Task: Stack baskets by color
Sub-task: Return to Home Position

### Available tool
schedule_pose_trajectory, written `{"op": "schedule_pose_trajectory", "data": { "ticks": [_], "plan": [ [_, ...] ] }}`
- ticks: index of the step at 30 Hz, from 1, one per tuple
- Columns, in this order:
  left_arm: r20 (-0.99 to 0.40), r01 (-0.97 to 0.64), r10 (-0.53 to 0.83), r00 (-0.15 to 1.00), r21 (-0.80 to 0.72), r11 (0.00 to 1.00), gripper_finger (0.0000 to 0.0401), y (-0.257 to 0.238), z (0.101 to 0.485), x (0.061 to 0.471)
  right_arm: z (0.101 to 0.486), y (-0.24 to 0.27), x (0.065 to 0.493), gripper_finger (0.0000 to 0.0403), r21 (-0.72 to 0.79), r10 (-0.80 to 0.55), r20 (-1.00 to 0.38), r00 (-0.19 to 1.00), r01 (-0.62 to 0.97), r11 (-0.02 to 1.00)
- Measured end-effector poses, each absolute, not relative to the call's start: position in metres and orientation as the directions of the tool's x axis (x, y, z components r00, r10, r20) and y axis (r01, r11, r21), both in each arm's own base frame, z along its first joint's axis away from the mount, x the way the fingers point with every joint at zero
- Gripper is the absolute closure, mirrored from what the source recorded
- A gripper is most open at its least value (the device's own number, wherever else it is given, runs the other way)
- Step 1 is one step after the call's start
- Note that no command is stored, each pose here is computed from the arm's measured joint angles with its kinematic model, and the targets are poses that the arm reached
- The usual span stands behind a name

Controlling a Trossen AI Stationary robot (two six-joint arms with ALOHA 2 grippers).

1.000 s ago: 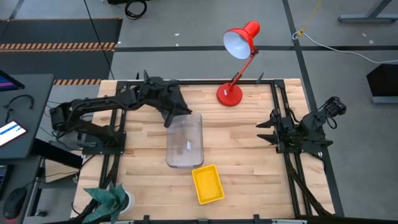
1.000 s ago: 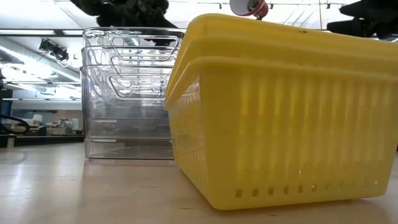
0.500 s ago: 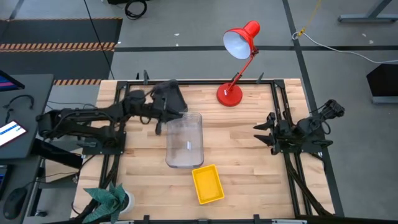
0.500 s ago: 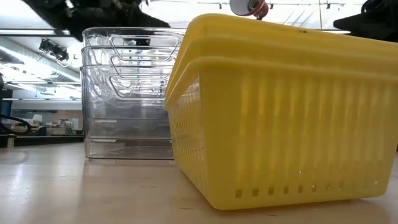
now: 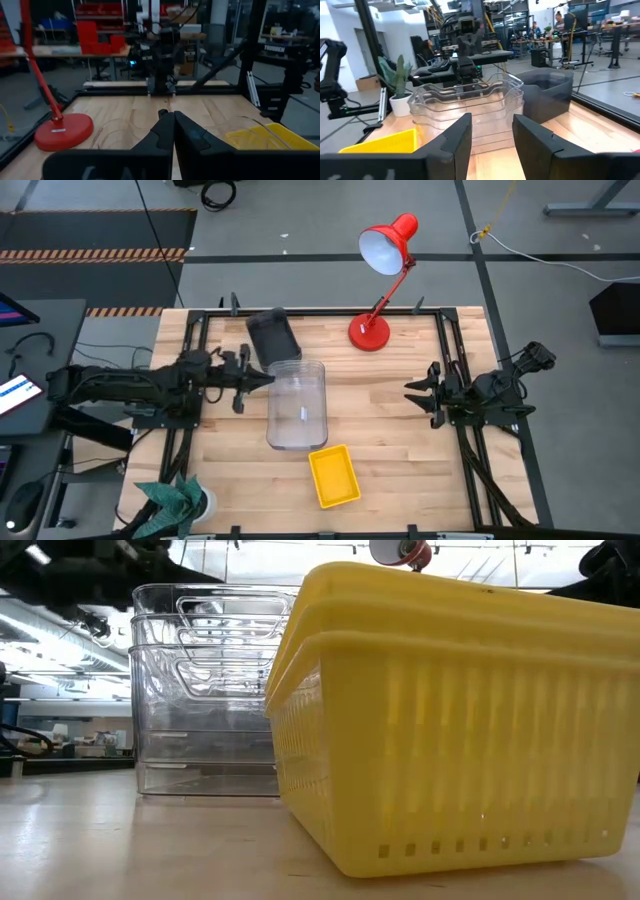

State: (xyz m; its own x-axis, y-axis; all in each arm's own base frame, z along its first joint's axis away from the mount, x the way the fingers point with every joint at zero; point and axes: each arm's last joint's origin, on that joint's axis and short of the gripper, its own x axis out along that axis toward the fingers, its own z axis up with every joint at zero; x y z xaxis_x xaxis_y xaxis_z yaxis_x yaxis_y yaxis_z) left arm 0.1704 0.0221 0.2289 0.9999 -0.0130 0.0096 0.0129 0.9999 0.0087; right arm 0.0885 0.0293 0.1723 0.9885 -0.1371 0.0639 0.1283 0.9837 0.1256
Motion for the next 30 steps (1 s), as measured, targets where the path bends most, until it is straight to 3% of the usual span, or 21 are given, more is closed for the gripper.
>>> {"op": "schedule_pose_trajectory", "data": {
  "ticks": [9, 14, 30],
  "plan": [
    [0.114, 0.014, -0.011, 0.993, -0.027, 1.0, 0.0388, 0.012, 0.21, 0.14, 0.172, 0.028, 0.088, 0.0282, 0.134, -0.176, 0.063, 0.982, 0.166, 0.977],
    [0.154, 0.016, -0.012, 0.988, -0.022, 1.0, 0.0388, 0.011, 0.202, 0.128, 0.172, 0.026, 0.088, 0.0284, 0.157, -0.263, 0.058, 0.963, 0.251, 0.955],
    [0.153, 0.036, -0.023, 0.988, -0.08, 0.996, 0.0396, 0.009, 0.183, 0.114, 0.172, 0.026, 0.088, 0.0284, 0.156, -0.253, 0.058, 0.966, 0.241, 0.958]
  ]
}}
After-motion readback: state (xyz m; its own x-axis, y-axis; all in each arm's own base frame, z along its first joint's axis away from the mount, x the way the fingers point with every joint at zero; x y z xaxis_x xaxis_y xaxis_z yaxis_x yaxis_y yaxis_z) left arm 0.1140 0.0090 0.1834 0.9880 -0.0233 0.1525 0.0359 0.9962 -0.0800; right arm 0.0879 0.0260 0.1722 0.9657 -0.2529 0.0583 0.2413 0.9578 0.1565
